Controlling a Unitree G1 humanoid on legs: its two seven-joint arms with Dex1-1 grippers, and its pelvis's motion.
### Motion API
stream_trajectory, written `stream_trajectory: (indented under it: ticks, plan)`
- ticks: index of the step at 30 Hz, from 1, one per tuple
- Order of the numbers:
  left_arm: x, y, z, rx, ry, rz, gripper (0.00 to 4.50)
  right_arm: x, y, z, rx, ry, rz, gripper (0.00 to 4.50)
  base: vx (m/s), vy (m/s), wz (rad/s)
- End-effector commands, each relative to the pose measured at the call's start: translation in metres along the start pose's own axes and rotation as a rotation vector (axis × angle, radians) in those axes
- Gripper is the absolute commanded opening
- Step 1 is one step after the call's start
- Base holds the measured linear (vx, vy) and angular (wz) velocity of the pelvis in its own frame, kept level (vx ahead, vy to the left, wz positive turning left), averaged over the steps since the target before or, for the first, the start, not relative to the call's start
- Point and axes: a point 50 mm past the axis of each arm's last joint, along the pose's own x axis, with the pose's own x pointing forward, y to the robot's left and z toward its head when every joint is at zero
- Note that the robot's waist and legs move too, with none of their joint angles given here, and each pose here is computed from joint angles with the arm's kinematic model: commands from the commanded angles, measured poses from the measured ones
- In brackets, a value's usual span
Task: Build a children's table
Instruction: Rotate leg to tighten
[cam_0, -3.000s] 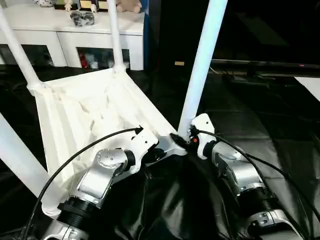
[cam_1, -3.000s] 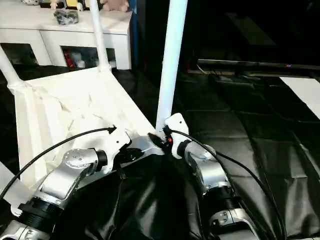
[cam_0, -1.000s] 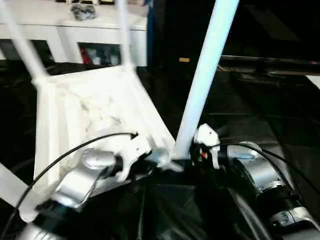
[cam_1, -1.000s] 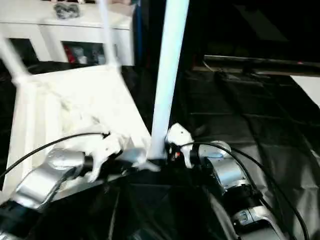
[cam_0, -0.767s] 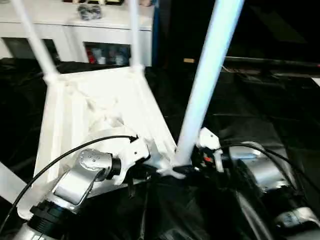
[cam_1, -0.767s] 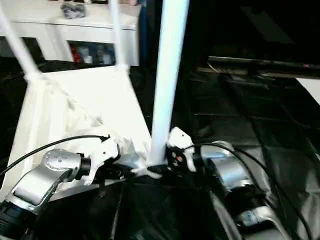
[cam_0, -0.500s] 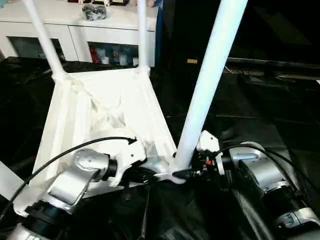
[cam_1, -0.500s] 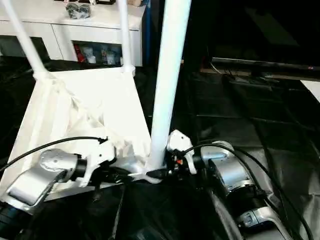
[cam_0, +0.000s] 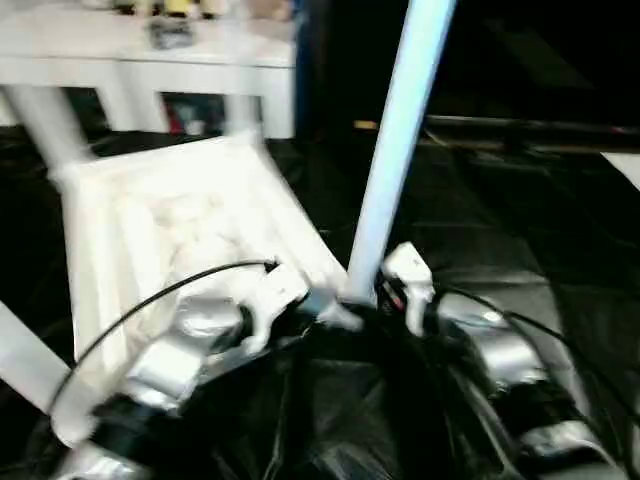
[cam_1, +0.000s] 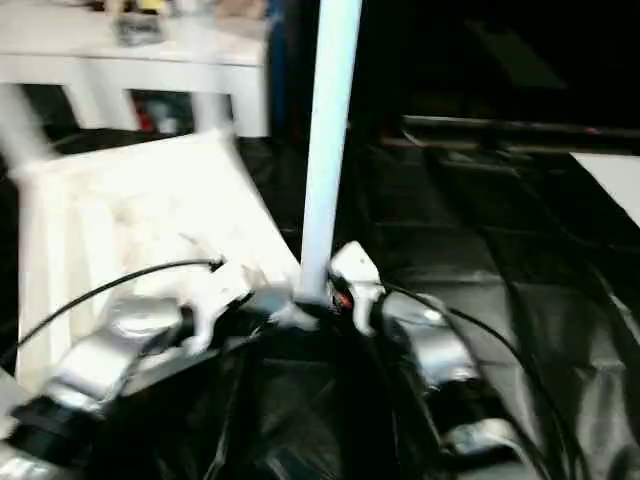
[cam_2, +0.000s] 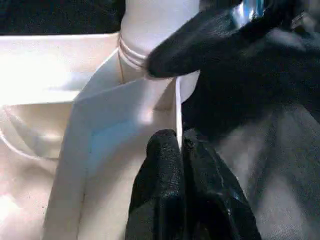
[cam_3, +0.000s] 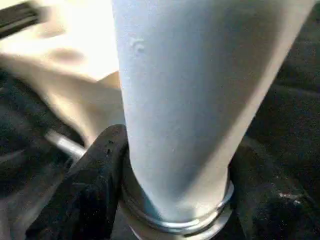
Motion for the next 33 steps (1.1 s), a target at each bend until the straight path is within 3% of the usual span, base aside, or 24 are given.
stream_trajectory:
  ticks: [1,4,5,6,8,13,16,21,27,33]
  plan:
    - [0.020,-0.015,0.020,0.004,-0.071,-0.031,0.00,0.026,0.028,-0.002,-0.004,0.031,0.011,2.65,0.000,0.000,0.00]
    - [0.027,-0.020,0.023,0.005,-0.075,-0.037,0.00,0.034,0.045,0.003,-0.051,0.010,0.084,2.65,0.000,0.000,0.00]
    - [0.028,-0.020,0.023,0.007,-0.075,-0.039,0.00,0.034,0.049,0.005,-0.076,-0.002,0.119,3.21,0.000,0.000,0.00]
    - [0.028,-0.020,0.023,0.011,-0.075,-0.044,0.00,0.034,0.050,0.007,-0.065,-0.018,0.144,3.21,0.000,0.000,0.00]
    - [0.026,-0.018,0.024,0.018,-0.081,-0.045,0.00,0.028,0.041,0.010,0.014,-0.043,0.152,3.41,0.000,0.000,0.00]
    - [0.019,-0.016,0.021,0.052,-0.091,-0.087,0.00,0.013,0.027,0.010,-0.039,-0.025,0.189,3.84,0.000,0.000,0.00]
    - [0.009,-0.019,0.018,0.092,-0.110,-0.173,0.00,-0.004,0.015,0.009,-0.109,0.000,0.247,3.84,0.000,0.000,0.00]
    - [-0.007,-0.023,0.007,0.123,-0.089,-0.308,0.00,-0.032,0.007,0.008,-0.132,0.044,0.450,3.84,0.000,0.000,0.00]
    - [-0.015,-0.021,0.002,0.134,-0.080,-0.357,0.00,-0.042,0.008,0.005,-0.137,0.084,0.551,3.69,0.000,0.000,0.00]
    - [-0.027,-0.018,0.000,0.133,-0.079,-0.421,0.00,-0.048,0.010,0.006,-0.138,0.116,0.647,3.13,0.000,0.000,0.00]
